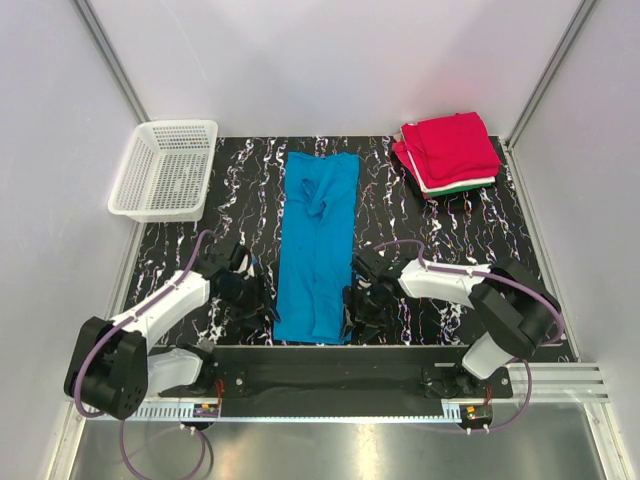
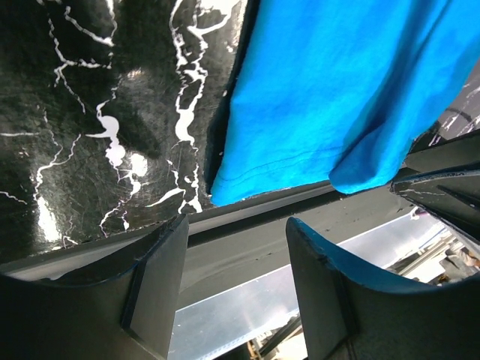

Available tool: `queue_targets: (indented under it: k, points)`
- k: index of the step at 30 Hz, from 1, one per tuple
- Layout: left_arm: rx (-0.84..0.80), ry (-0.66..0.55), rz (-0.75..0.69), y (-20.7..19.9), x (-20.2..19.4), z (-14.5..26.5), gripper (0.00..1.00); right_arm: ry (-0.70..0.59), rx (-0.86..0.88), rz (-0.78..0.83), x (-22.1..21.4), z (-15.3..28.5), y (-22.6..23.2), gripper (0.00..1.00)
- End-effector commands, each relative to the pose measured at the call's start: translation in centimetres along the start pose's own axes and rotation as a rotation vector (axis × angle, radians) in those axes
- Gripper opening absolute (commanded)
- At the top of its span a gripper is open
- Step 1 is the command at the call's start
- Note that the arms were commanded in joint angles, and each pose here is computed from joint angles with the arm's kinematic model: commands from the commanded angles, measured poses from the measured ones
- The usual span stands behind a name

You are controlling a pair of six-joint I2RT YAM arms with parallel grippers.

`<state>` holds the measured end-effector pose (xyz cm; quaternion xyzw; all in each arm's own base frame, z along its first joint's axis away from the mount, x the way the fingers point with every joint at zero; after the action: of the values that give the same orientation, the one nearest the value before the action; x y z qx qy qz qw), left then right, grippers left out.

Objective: Fold and stack the t-shirts
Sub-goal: Fold the tshirt

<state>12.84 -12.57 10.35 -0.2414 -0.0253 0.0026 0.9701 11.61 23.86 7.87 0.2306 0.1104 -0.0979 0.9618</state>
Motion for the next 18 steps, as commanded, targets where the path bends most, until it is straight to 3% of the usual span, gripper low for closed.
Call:
queue_targets:
  k: [1, 18]
  points:
    - [0.015, -0.005, 0.032, 0.3, -0.1, -0.6, 0.60, -0.025, 0.029, 0.047, 0.5, -0.8, 0.3, 0.65]
    - [0.030, 0.020, 0.036, 0.9, -0.7, -2.6, 0.59, -0.048, 0.095, 0.138, 1.6, -1.0, 2.1, 0.64]
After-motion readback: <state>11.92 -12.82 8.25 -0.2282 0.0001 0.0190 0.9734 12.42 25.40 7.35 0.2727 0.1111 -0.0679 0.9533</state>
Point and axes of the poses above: each gripper's point midway between its finger pads, its own z axis back along the fingers, its own y axis along the line the jaws close on, x = y × z, the point moved 6 cm from there along z, back along the fingers, and after that the axes turned 13 degrees about -z, right-handed, at the moved point
